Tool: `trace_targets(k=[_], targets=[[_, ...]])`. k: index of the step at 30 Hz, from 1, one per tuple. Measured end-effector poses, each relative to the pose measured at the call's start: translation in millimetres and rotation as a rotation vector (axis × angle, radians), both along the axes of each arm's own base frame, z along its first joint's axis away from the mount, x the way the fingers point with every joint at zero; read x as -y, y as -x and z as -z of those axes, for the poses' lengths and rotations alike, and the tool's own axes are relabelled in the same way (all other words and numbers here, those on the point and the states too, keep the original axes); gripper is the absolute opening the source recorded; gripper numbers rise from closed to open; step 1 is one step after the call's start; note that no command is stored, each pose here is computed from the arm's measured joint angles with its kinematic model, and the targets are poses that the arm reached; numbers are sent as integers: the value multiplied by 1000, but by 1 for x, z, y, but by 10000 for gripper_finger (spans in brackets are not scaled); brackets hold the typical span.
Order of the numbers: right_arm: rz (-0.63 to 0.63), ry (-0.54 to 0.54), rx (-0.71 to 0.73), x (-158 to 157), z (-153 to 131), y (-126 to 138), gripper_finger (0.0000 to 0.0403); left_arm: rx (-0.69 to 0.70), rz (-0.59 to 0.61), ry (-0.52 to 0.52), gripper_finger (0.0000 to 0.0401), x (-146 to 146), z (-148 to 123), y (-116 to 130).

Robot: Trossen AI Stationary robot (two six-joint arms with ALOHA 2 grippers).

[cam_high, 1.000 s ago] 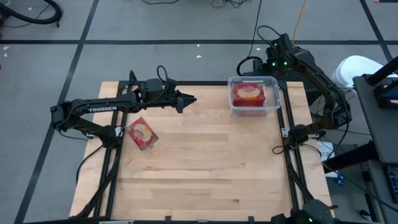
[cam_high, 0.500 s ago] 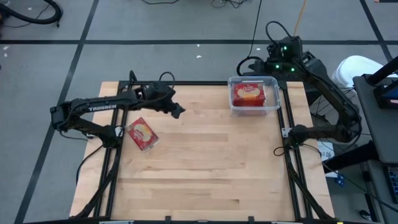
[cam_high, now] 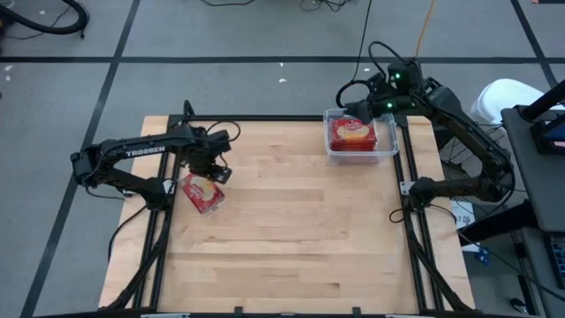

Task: Sort popcorn bags into baskets
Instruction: Put the popcorn bag into the transparent container

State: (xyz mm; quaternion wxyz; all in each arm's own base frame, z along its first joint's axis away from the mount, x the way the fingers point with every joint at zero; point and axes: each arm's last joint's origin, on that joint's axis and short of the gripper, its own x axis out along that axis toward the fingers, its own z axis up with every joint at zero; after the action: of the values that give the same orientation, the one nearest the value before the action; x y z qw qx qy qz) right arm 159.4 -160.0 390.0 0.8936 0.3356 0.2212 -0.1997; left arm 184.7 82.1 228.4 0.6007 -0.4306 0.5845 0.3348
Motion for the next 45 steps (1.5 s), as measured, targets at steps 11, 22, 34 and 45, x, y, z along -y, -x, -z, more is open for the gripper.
trace_targets(k=[11, 22, 34, 45], targets=[[-136, -122, -77, -13, 11, 5, 174, -21, 52, 12, 161, 21, 0, -6], [-311, -53, -94, -41, 8, -7, 173, -87, -28, 37, 161, 30, 15, -1], [-386, 22, -32, -51, 2, -21, 173, -171, -113, 83, 161, 52, 44, 8], [-311, 48, -30, -47, 0, -23, 173, -90, -103, 59, 161, 59, 75, 10]])
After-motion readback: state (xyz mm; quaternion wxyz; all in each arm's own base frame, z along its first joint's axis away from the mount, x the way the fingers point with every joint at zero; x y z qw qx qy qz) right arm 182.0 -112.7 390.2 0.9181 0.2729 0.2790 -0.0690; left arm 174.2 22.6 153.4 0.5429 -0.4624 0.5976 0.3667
